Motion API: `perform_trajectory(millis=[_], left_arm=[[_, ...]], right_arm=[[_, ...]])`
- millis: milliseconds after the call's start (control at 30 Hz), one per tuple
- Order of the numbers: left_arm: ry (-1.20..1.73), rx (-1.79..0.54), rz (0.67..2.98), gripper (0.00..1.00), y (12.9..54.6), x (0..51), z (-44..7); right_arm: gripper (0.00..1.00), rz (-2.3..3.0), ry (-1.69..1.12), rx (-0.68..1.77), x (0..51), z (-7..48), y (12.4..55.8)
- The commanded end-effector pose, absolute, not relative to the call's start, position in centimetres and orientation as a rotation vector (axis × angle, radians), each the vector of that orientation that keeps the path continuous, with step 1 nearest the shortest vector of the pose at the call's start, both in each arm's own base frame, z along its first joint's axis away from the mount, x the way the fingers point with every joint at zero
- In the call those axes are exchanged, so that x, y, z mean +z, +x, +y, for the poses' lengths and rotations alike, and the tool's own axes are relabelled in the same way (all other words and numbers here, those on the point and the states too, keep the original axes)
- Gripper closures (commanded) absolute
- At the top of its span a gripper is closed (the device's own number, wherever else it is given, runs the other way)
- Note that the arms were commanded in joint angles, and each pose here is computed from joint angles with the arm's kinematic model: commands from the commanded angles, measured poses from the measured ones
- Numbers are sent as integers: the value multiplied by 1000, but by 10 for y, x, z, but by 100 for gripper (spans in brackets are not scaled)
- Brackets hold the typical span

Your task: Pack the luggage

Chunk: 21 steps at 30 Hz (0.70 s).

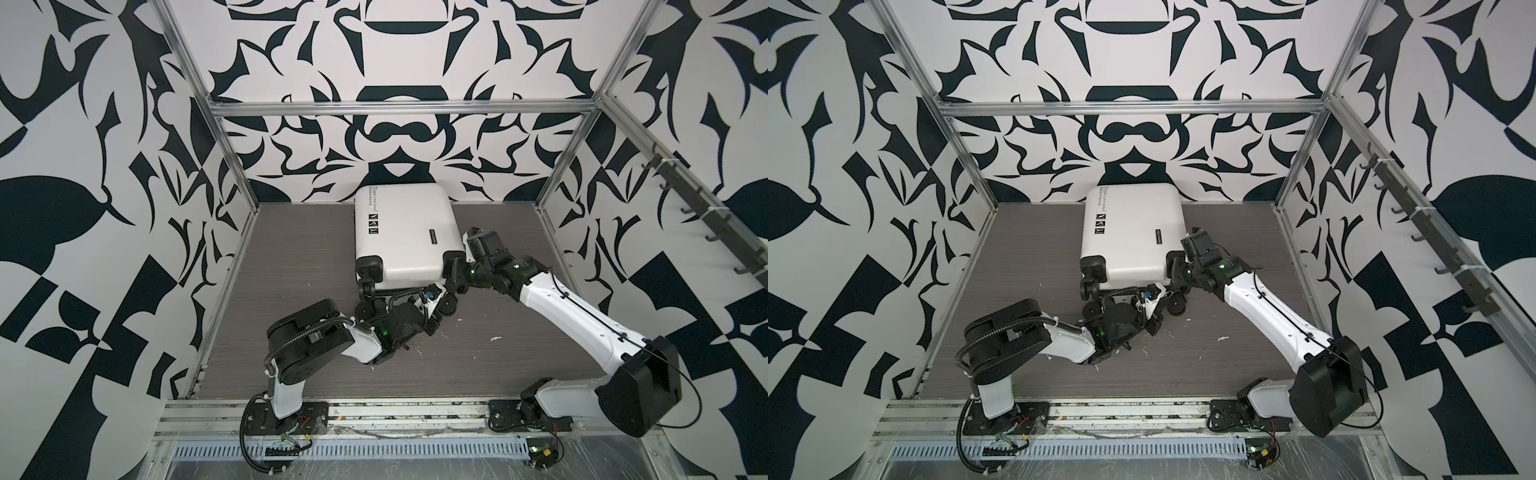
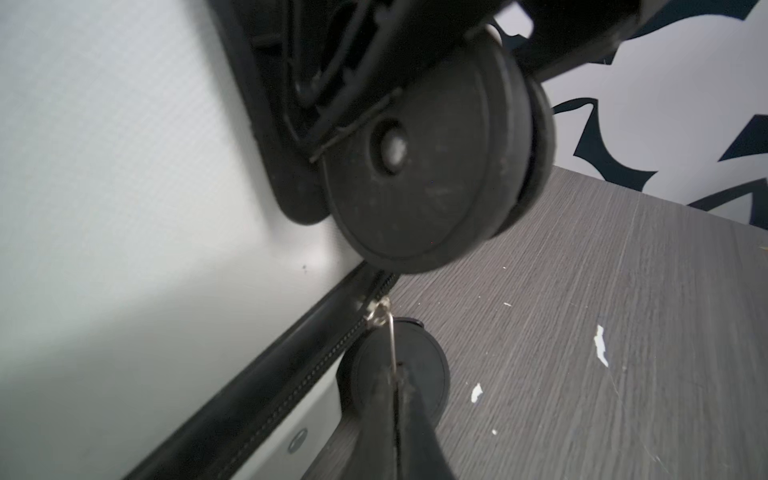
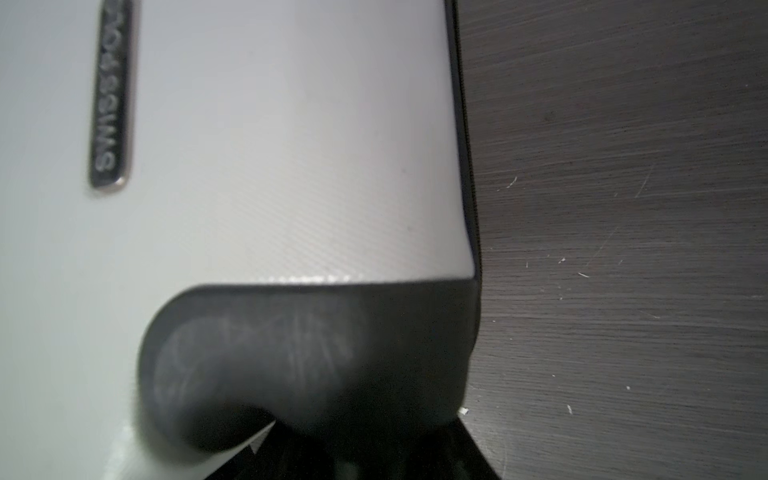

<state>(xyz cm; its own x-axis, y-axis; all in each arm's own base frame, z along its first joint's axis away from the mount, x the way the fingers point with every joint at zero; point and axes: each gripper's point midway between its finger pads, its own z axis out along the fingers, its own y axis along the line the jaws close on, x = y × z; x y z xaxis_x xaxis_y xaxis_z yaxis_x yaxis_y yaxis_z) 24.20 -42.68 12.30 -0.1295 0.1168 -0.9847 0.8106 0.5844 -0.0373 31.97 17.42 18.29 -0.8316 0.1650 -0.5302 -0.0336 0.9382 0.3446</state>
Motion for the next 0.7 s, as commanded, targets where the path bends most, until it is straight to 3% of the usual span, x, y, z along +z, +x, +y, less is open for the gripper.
perform_trajectory(millis=[0, 33, 100, 167, 267, 400, 667], left_arm=[[850, -915, 1451, 49, 196, 169, -445], [846, -902, 1462, 37, 195, 168, -440], [844, -870, 1482, 23, 192, 164, -428], [843, -837, 1499, 17, 187, 166, -415], [841, -773, 1553, 11, 180, 177, -398], [845, -647, 1724, 0, 179, 202, -369], [705, -327, 1884, 1, 195, 266, -275]], right_arm=[[91, 2360, 24, 606, 226, 198, 326], [82, 2362, 17, 595, 227, 197, 324], [67, 2357, 7, 577, 231, 193, 322], [54, 2352, 1, 544, 235, 187, 320], [44, 2334, -9, 486, 242, 175, 317], [37, 2311, -18, 418, 254, 158, 312], [34, 2339, 3, 350, 254, 133, 310]])
